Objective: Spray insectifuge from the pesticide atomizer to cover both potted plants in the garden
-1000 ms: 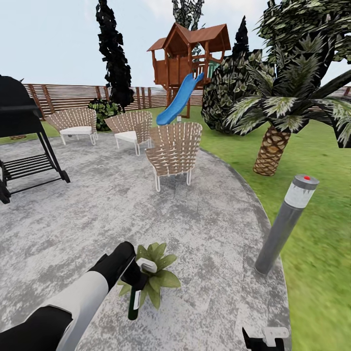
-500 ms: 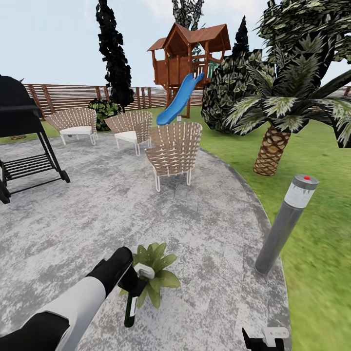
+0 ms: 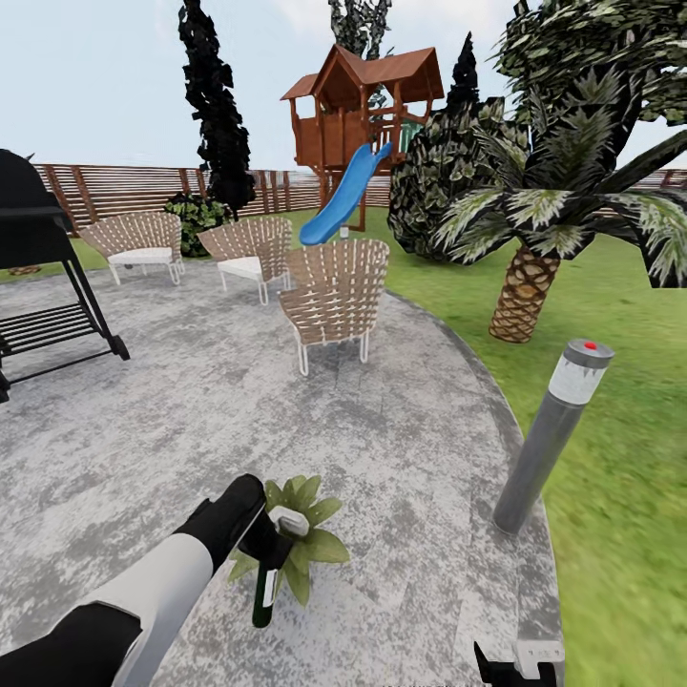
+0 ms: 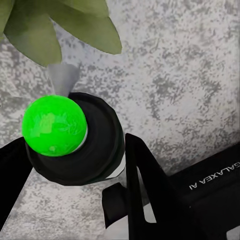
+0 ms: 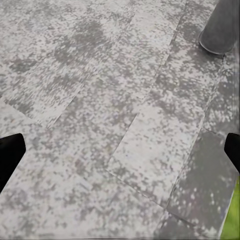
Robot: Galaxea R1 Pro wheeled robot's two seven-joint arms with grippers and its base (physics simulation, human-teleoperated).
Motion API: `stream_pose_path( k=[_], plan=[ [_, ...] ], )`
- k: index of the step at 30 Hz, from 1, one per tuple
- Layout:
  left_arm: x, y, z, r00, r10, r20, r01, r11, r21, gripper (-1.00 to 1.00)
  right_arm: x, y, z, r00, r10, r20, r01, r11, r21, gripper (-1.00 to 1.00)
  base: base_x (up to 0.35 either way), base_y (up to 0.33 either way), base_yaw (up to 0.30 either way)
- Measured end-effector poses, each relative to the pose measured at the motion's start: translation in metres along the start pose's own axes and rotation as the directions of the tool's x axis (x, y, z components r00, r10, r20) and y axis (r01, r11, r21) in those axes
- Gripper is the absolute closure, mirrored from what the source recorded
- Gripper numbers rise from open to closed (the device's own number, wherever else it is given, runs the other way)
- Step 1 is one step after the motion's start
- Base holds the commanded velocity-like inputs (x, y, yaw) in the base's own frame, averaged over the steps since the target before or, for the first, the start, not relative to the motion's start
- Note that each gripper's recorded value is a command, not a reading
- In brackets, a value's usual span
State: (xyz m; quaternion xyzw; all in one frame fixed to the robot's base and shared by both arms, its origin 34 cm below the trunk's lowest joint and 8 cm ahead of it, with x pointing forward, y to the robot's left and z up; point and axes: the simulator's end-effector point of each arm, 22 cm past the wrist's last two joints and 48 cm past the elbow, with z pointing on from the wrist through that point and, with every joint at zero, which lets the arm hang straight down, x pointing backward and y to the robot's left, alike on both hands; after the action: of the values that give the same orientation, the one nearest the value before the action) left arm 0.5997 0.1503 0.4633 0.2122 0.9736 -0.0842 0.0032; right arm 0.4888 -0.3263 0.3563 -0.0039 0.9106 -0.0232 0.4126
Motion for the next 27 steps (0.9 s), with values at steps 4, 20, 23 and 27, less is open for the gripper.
stream_pose_path(
  k=[4, 20, 23, 27],
  plan=[
    [0.004, 0.007, 0.001, 1.000, -0.004, -0.008, 0.004, 1.000, -0.010, 1.00, 0.000, 0.000, 0.000, 1.000, 0.001, 0.000, -0.001, 1.000, 0.001, -1.00, 0.000, 0.000, -0.223],
    [0.001, 0.007, -0.001, 1.000, -0.002, -0.004, 0.002, 1.000, -0.014, 1.00, 0.000, 0.000, 0.000, 1.000, 0.000, 0.000, 0.000, 1.000, 0.000, -1.00, 0.000, 0.000, -0.009],
    [0.008, 0.006, 0.003, 1.000, 0.000, -0.017, 0.000, 1.000, -0.014, 1.00, 0.000, 0.000, 0.000, 1.000, 0.000, 0.000, 0.000, 1.000, 0.000, -1.00, 0.000, 0.000, 0.000],
    [0.013, 0.007, 0.007, 1.000, -0.002, -0.029, 0.001, 1.000, -0.014, 1.00, 0.000, 0.000, 0.000, 1.000, 0.000, 0.000, 0.000, 1.000, 0.000, -1.00, -0.037, 0.000, 0.000]
  ],
)
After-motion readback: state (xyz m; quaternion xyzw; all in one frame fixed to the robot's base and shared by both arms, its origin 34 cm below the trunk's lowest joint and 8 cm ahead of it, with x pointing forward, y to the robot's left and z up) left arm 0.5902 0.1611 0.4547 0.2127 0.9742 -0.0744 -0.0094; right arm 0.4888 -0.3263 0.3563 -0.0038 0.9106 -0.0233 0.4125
